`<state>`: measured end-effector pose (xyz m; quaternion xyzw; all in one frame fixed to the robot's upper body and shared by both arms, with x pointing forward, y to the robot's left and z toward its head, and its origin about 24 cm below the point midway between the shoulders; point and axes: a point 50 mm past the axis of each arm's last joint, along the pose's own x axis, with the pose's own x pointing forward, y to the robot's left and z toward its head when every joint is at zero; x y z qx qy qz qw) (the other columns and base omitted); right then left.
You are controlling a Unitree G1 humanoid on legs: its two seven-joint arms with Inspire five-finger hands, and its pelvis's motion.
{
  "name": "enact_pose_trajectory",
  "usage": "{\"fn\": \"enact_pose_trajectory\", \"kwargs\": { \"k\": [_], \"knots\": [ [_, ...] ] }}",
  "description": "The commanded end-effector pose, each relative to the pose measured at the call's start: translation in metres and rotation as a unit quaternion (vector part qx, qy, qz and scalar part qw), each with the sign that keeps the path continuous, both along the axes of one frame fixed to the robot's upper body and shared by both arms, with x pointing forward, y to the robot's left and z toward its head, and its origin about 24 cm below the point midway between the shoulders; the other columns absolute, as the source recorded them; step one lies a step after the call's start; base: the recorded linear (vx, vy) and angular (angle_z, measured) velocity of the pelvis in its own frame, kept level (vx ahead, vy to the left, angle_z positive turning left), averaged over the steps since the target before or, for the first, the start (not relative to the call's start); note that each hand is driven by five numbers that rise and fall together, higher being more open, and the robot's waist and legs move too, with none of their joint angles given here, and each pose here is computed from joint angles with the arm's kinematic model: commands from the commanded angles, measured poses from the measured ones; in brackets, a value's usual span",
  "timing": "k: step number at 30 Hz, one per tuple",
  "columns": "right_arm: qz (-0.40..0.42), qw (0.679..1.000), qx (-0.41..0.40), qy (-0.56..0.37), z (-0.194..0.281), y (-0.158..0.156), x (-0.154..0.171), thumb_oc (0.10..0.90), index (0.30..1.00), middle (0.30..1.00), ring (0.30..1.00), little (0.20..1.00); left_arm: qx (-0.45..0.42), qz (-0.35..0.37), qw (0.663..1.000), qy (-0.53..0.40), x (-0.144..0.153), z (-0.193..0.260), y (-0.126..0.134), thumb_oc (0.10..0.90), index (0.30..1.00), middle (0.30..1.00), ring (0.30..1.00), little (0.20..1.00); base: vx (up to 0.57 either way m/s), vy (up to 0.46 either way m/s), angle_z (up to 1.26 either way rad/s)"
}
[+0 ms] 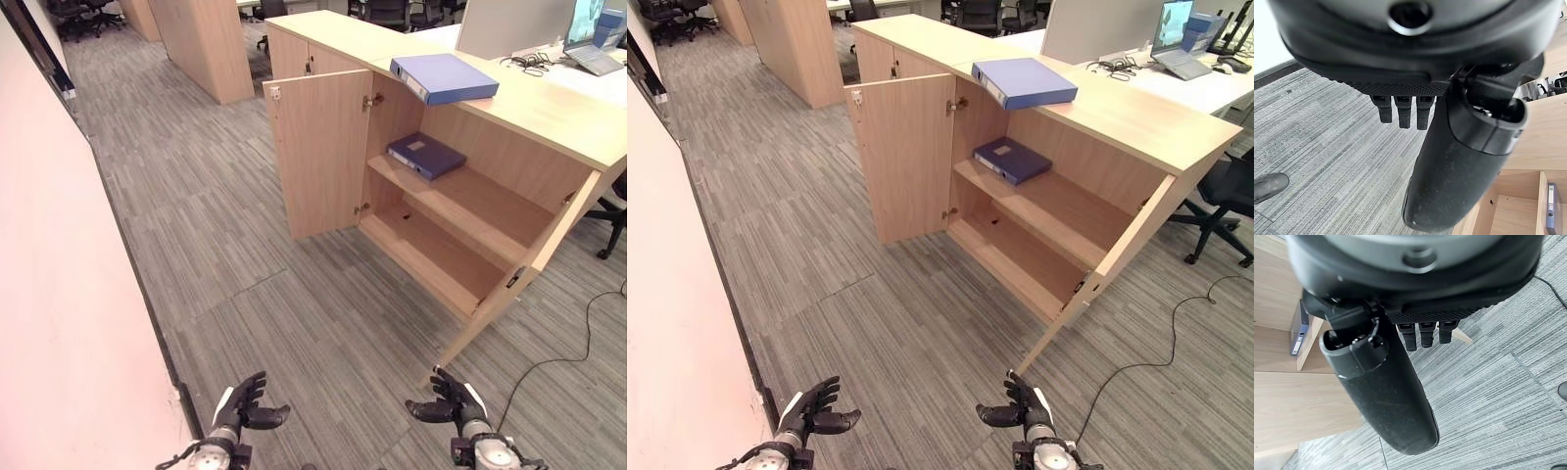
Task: Put the empty folder in the office cabinet
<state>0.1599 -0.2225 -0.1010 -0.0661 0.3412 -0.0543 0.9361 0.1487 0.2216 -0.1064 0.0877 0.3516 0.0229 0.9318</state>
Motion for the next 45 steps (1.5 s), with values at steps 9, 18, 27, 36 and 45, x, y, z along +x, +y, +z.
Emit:
{"fn": "enact_pose_trajectory", "kwargs": {
  "k": [9,18,27,36,45],
  "knots": [
    [0.0,0.995,-0.025,-0.092,0.0306,-0.0158,0.0383,0.8,0.9,0.9,0.9,0.9,0.003,0.003,0.994,-0.106,0.0467,0.031,0.0066,0.8,0.9,0.9,0.9,0.9,0.0,0.0,0.0],
    [0.0,0.995,-0.03,-0.093,0.0314,-0.0178,0.0377,0.8,0.9,0.9,0.9,0.9,0.008,0.004,0.994,-0.106,0.0456,0.0314,0.008,0.8,0.9,0.9,0.9,0.9,0.0,0.0,0.0],
    [0.003,0.995,-0.031,-0.092,0.0318,-0.0173,0.0374,0.8,0.9,0.9,0.9,0.9,0.004,0.002,0.994,-0.111,0.0473,0.0335,0.0064,0.8,0.9,0.9,0.9,0.9,0.0,-0.013,0.01],
    [0.005,0.995,-0.033,-0.089,0.032,-0.0195,0.0344,0.8,0.9,0.9,0.9,0.9,-0.001,0.008,0.993,-0.115,0.0475,0.0351,0.0065,0.8,0.9,0.9,0.9,0.9,-0.01,-0.045,0.05],
    [0.001,0.995,-0.036,-0.093,0.0346,-0.0251,0.0336,0.8,0.9,0.9,0.9,0.9,-0.007,0.015,0.993,-0.116,0.0502,0.0349,0.0056,0.8,0.9,0.9,0.9,0.9,-0.01,-0.092,0.0]
  ]
}}
